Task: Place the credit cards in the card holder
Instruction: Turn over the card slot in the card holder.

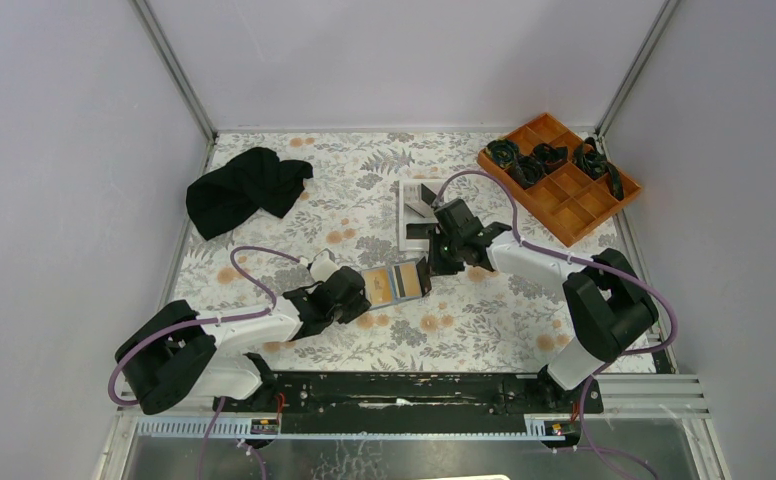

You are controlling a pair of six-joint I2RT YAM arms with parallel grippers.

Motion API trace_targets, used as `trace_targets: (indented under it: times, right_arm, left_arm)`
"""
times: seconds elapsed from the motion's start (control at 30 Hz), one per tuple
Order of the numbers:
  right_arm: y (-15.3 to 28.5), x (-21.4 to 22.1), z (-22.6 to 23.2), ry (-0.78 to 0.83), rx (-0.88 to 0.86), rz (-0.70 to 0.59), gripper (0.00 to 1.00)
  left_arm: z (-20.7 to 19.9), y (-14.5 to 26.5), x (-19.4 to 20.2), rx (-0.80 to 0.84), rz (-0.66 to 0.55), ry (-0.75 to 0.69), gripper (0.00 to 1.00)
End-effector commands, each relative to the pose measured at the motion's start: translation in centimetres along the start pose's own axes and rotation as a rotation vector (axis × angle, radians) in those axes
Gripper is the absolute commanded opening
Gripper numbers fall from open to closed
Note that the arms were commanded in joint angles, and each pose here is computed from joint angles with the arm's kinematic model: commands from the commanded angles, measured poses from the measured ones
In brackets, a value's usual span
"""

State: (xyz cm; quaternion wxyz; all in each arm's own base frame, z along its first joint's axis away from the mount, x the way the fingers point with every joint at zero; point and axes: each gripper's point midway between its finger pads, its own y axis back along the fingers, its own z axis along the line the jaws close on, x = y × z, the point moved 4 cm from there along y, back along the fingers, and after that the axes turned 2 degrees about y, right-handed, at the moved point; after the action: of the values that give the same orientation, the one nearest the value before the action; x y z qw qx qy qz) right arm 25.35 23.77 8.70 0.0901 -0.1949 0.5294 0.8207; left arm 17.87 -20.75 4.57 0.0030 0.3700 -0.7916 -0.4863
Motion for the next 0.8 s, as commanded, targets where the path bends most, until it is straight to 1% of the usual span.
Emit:
trace_targets:
  times: [0.0,0.5,0.77]
  right_arm:
    - [0.9,-0.5,1.0,-0.027,-0.067,-0.043,0.0]
    - [1.9,-1.5,1.3,-0.068,-0.116,-0.098,0.0]
    - [2.1,-1.9,1.9,-0.072,-0.142,-0.101,0.0]
  left_arm:
    - [3.1,-0.1,1.0,-0.096,0.042,-0.045,0.24]
    - [3.4,0.0,1.0,-0.099,0.044,-0.055,0.24]
    - [3.5,0.0,1.0,-0.101,0.047,-0.055,0.24]
